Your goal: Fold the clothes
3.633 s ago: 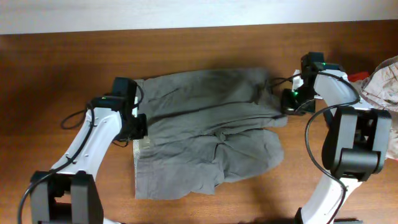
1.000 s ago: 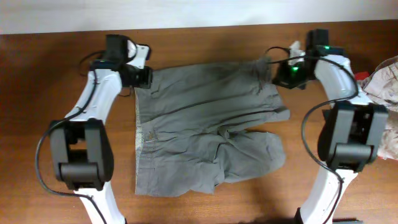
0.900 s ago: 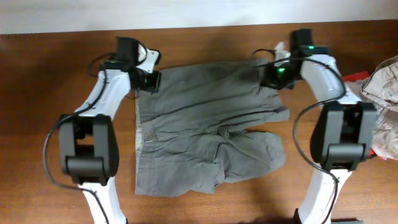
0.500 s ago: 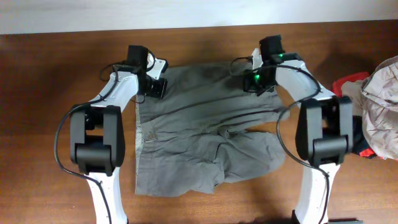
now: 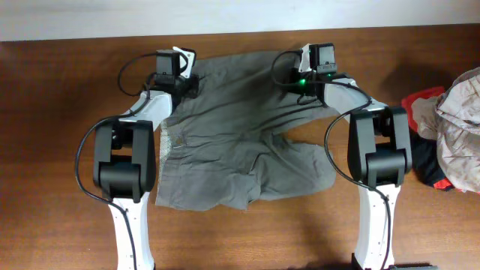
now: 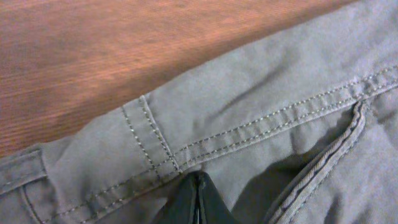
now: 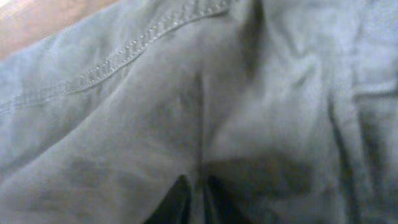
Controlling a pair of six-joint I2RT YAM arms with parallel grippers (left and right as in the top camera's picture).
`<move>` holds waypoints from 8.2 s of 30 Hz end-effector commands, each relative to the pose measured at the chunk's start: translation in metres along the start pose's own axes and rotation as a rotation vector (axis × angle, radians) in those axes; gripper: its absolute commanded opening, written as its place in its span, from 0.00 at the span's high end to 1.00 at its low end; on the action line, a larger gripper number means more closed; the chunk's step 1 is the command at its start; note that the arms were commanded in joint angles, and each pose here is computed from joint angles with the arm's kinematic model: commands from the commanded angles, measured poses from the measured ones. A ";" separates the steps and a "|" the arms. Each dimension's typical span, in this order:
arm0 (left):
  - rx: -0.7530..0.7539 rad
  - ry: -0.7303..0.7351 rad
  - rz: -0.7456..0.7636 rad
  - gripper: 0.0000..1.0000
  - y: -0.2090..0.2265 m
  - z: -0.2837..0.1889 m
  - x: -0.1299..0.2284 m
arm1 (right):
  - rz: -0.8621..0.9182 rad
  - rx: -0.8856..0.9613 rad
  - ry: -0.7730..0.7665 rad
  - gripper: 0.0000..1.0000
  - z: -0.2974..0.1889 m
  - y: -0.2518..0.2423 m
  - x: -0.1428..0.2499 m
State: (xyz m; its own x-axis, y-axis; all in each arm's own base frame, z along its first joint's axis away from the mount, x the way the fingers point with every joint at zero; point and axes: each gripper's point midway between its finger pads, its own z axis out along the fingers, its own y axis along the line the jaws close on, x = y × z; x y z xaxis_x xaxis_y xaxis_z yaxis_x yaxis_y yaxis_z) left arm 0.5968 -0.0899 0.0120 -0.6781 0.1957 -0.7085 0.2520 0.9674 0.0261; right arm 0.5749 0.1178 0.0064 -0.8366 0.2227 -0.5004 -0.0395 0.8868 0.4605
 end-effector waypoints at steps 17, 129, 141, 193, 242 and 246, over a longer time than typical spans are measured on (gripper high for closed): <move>0.094 0.425 -0.087 0.73 -0.007 -0.148 -0.029 | -0.100 -0.054 0.261 0.45 -0.208 0.023 0.002; 0.029 0.428 -0.106 0.69 -0.066 -0.171 0.200 | 0.187 0.029 0.406 0.82 -0.204 -0.004 0.247; 0.028 0.428 -0.106 0.69 -0.066 -0.171 0.200 | 0.144 0.381 0.441 0.87 -0.301 -0.002 0.168; 0.021 0.428 -0.107 0.69 -0.065 -0.171 0.200 | 0.096 -0.077 0.494 0.50 -0.207 0.021 0.259; 0.021 0.420 -0.108 0.69 -0.065 -0.170 0.199 | 0.315 0.400 0.770 0.04 -0.273 -0.051 0.298; 0.021 0.420 -0.108 0.69 -0.065 -0.170 0.199 | 0.381 0.370 0.783 0.05 -0.265 -0.049 0.320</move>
State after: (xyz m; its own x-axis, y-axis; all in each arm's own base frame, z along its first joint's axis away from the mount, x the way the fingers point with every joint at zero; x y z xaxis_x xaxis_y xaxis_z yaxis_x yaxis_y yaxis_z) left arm 0.3340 -0.0988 0.0017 -0.9043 0.1623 -0.3949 0.2123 0.9734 -0.0862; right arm 0.1760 0.0283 0.0242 -0.9184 0.2719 0.2875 0.3190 0.9386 0.1313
